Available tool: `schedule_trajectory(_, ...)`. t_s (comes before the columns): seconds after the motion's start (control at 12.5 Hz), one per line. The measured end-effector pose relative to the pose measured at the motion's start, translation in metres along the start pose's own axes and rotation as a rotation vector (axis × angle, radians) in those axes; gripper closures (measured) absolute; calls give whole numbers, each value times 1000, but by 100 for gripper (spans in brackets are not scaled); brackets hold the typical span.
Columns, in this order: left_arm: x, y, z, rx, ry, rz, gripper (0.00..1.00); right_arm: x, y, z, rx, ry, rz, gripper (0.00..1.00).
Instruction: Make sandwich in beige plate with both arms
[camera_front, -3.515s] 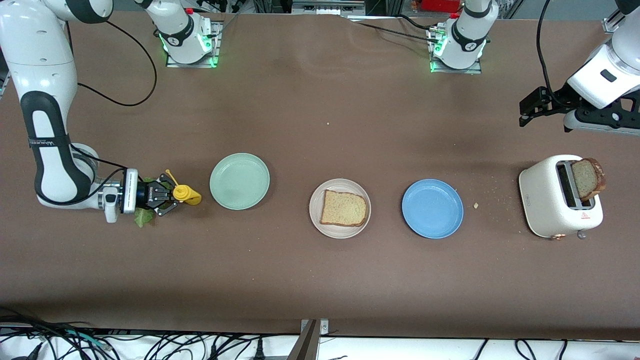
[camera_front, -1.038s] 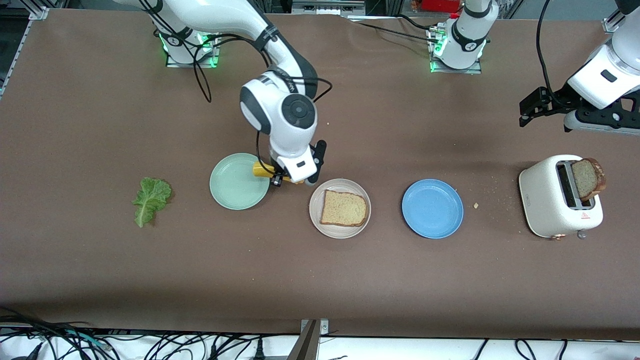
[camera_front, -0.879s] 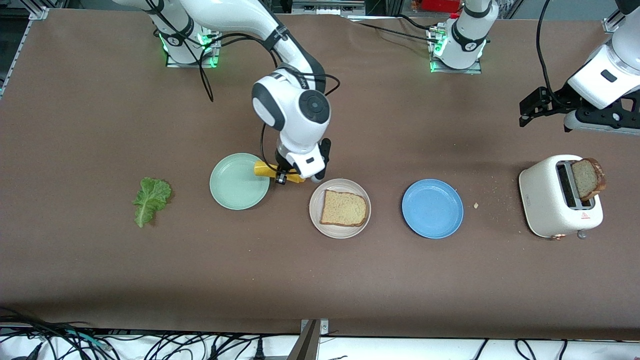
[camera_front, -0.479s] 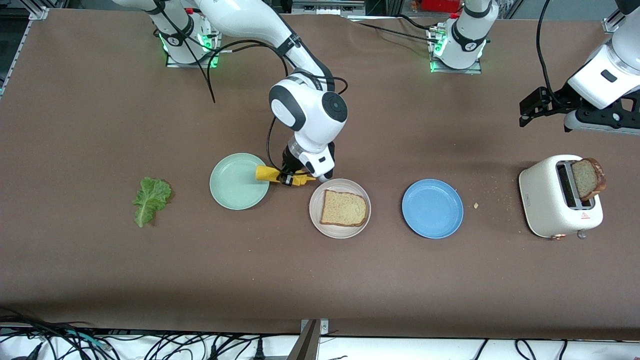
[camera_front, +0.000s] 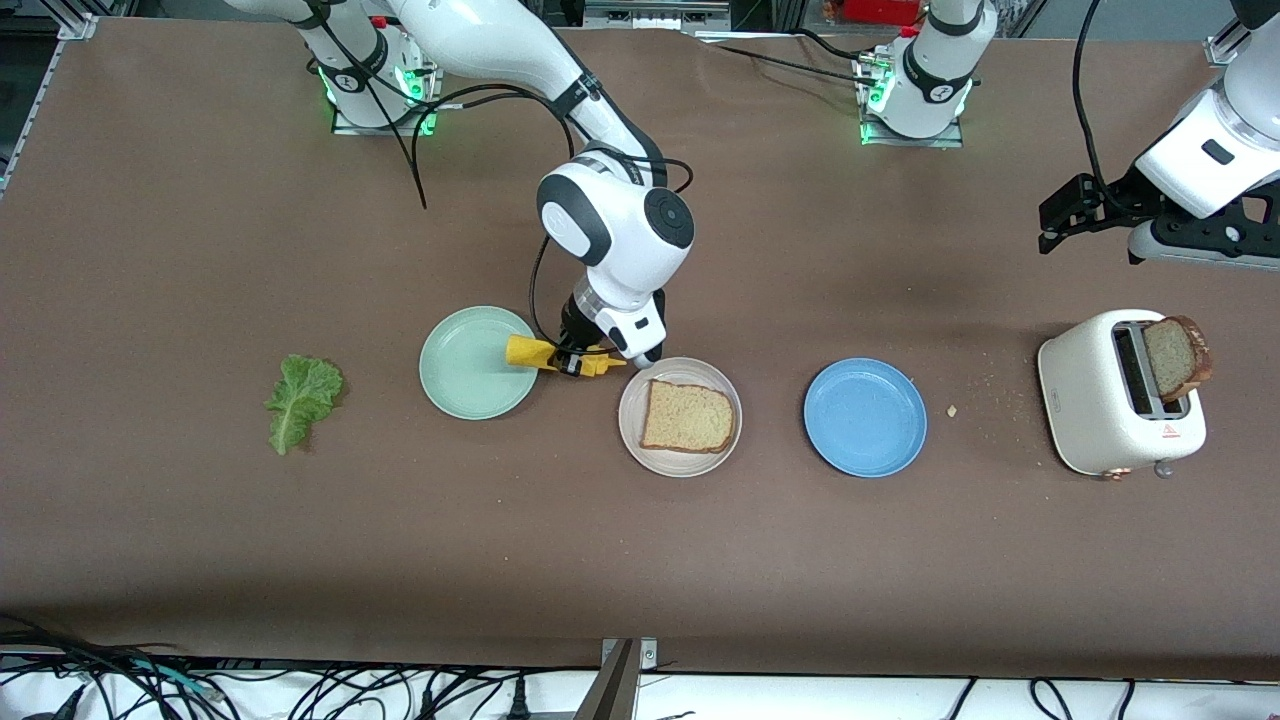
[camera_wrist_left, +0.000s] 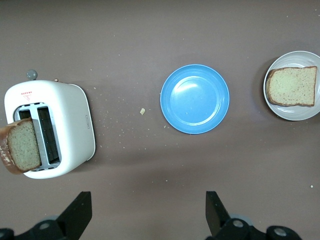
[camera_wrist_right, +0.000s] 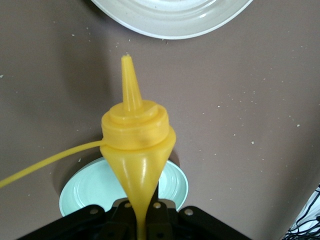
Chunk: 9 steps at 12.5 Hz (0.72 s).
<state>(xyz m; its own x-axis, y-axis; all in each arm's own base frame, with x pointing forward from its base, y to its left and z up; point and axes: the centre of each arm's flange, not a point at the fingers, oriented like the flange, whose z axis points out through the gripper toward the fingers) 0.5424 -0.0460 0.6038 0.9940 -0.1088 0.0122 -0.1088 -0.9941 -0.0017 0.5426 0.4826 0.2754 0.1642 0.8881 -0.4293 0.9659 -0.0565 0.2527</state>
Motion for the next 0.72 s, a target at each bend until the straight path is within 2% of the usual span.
schedule_trajectory(0.4, 0, 0, 0, 0, 0, 0, 0, -8, 13, -24, -1, 0, 28, 96)
schedule_trajectory(0.56, 0, 0, 0, 0, 0, 0, 0, -18, 27, -33, 26, 35, 59, 96)
schedule_trajectory(0.72, 0, 0, 1, 0, -1, 0, 0, -39, 48, -36, 89, 90, 108, 96)
